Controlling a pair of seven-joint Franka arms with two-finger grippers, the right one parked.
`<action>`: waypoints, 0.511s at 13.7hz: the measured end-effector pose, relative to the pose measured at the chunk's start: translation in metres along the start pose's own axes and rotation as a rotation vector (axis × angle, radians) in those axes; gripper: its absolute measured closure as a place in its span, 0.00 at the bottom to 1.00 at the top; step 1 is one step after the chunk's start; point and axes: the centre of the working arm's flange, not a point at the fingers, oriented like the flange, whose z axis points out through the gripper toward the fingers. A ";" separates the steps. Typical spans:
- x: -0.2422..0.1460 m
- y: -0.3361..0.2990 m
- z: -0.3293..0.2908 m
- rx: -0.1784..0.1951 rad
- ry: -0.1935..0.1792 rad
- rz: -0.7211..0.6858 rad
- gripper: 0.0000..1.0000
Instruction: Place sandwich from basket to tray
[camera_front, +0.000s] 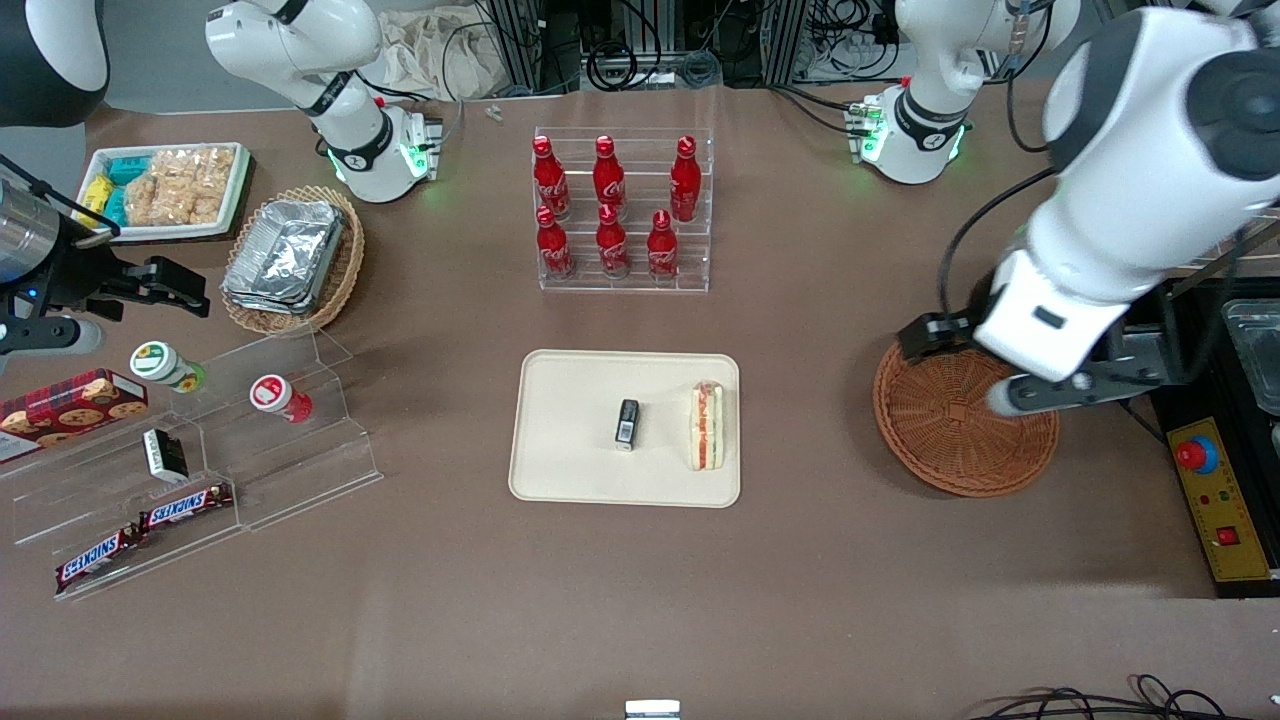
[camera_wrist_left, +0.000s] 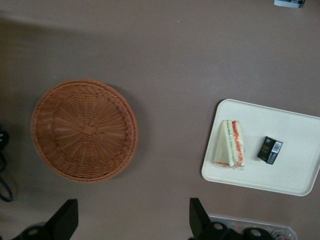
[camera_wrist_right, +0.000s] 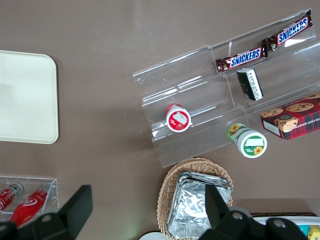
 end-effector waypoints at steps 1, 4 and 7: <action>0.000 -0.023 -0.010 -0.005 -0.014 0.014 0.00; -0.008 -0.085 -0.038 -0.024 -0.026 0.055 0.00; -0.032 -0.125 -0.053 -0.041 -0.030 0.081 0.00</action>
